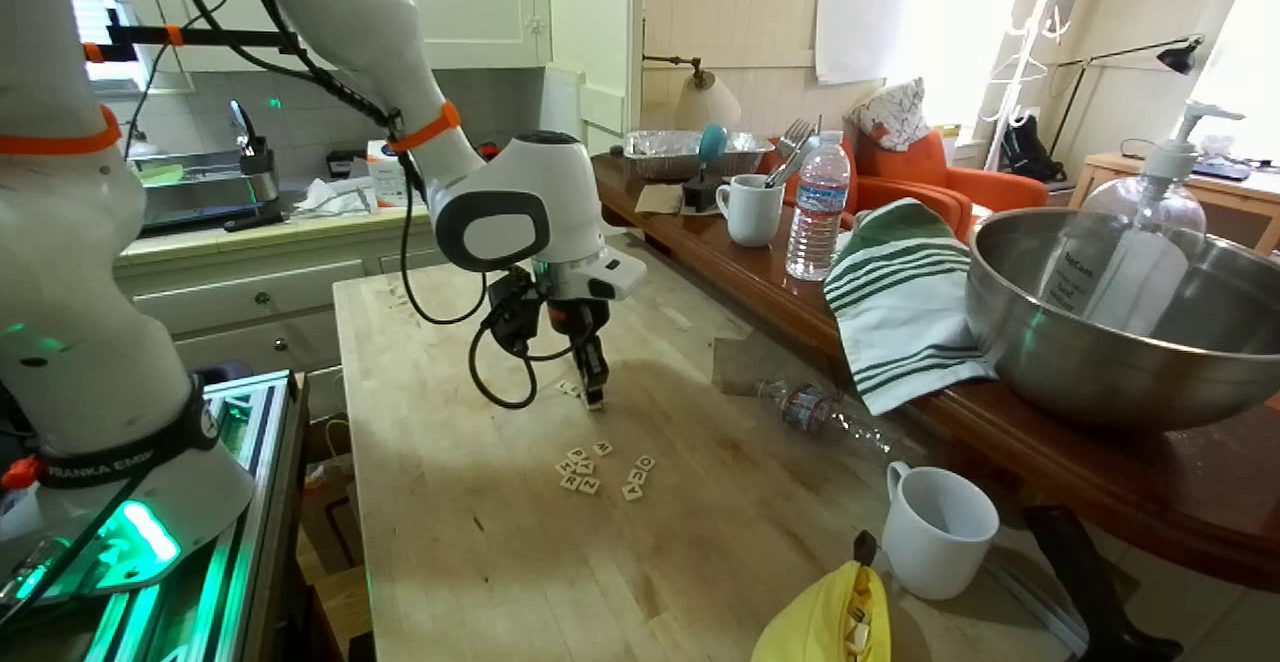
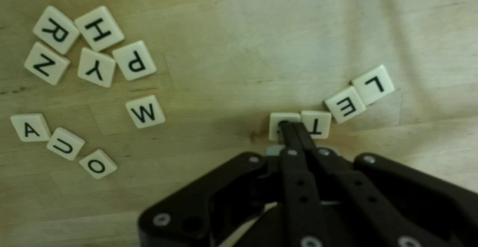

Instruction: Put one letter block into the line of letter blocks

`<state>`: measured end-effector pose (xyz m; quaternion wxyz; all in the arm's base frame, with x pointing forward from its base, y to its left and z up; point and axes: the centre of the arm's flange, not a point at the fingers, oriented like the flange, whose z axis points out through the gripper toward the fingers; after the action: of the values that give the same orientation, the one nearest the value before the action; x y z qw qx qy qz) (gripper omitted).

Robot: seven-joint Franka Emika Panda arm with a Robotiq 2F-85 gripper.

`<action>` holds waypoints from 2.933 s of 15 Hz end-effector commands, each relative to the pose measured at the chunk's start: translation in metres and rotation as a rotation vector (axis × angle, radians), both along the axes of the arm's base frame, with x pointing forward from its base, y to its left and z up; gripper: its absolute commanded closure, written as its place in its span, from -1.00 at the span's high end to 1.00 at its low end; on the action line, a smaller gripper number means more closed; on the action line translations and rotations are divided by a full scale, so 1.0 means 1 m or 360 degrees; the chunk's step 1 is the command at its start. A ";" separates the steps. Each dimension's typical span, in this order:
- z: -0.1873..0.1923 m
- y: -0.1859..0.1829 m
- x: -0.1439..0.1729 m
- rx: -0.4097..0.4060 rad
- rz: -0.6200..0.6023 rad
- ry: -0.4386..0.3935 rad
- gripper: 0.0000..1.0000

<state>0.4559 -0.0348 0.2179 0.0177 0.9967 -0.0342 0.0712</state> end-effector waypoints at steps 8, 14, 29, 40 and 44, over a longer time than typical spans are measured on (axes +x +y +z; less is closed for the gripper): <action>-0.013 0.002 0.003 -0.0020 0.0065 0.0017 -1.00; -0.015 0.002 0.002 -0.0062 0.0223 0.0038 -1.00; -0.016 0.008 -0.010 -0.0129 0.0710 0.0044 -1.00; -0.017 0.010 -0.019 -0.0173 0.0942 0.0066 -1.00; -0.016 0.010 -0.024 -0.0183 0.1008 0.0075 -1.00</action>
<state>0.4498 -0.0220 0.2158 0.0537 0.9616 0.2611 0.0658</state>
